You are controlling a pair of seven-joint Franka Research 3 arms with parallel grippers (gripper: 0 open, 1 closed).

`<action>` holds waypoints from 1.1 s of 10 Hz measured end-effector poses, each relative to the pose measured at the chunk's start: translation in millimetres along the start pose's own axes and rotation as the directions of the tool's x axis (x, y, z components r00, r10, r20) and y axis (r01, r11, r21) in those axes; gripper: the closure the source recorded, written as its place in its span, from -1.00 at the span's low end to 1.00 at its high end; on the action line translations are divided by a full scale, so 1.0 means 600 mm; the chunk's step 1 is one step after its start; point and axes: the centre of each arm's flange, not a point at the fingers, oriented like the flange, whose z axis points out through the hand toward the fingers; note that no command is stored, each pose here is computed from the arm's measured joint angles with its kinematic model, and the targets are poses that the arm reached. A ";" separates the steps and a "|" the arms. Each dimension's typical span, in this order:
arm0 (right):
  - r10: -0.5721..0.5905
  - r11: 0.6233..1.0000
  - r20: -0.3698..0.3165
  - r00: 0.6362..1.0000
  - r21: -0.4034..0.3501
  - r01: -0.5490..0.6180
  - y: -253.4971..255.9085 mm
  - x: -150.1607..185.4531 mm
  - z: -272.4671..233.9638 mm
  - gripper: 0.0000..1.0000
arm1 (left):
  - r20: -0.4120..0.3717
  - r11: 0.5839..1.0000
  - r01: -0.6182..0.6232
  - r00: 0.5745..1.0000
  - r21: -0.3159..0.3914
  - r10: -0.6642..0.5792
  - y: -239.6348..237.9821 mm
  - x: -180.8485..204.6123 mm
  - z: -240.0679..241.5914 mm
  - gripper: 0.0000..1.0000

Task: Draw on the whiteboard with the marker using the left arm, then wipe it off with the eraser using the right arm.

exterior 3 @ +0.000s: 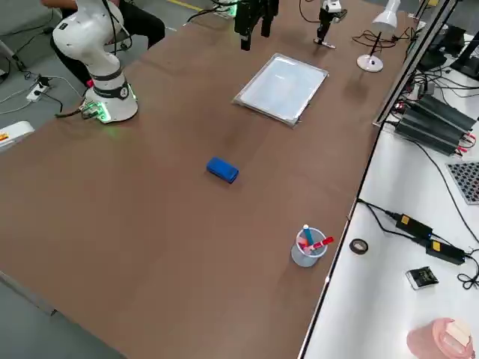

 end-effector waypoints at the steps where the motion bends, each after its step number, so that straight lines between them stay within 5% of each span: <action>1: 0.000 1.000 0.000 1.000 0.000 0.000 0.000 0.000 0.000 -1.00 | 0.022 1.000 0.008 1.000 0.003 -0.008 0.003 0.004 -0.003 0.66; 7: 0.000 1.000 0.001 1.000 0.000 0.000 0.000 0.000 0.000 -1.00 | 0.240 0.956 0.277 0.938 -0.092 -0.249 0.199 0.081 -0.135 0.66; 11: 0.000 1.000 0.003 1.000 0.000 0.000 0.000 0.000 0.002 -1.00 | 0.433 0.793 0.577 0.777 -0.197 -0.458 0.355 0.109 -0.208 0.66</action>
